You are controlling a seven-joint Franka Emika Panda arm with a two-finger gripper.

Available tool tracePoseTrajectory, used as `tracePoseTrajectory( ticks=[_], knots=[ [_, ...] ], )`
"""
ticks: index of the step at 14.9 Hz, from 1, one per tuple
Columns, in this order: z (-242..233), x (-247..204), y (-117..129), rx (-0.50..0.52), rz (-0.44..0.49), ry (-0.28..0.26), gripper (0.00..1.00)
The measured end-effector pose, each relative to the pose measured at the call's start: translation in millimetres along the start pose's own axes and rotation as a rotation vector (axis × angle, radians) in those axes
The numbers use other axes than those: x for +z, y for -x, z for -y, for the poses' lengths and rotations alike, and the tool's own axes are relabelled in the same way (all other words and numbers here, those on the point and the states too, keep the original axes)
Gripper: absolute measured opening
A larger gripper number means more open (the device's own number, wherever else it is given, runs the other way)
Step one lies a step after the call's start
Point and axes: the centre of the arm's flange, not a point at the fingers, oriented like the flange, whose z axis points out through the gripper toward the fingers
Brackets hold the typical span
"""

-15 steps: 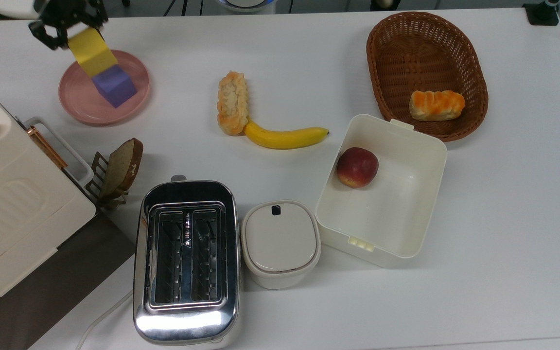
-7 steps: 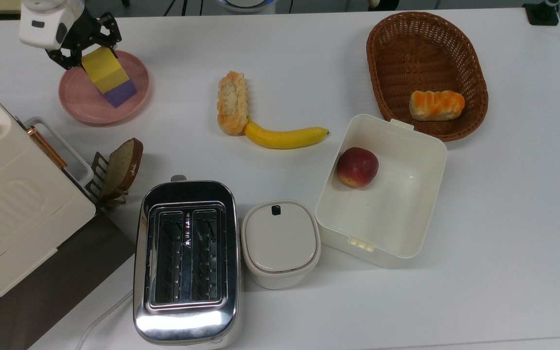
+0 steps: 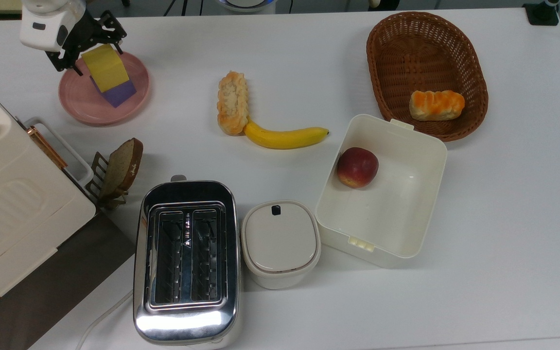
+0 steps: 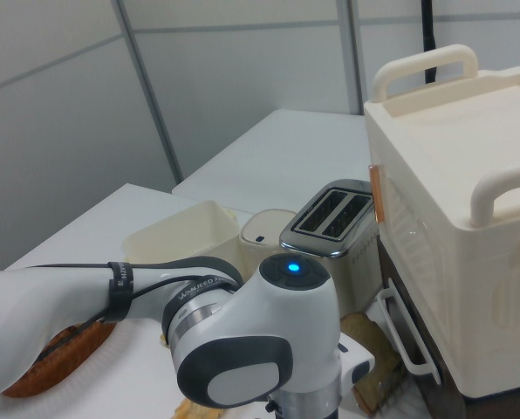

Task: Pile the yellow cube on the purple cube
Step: 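Open the gripper and raise it away from the stacked cubes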

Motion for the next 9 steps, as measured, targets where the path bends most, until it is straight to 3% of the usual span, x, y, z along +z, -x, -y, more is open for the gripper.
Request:
tracePoseTrajectory(
  ticks=[4, 9],
  knots=[
    [-2.4, -22.5, -8.2, 0.039, -0.020, 0.031, 1.00],
    [9.4, -97.4, -32.7, 0.125, -0.027, 0.025, 1.00]
  ],
)
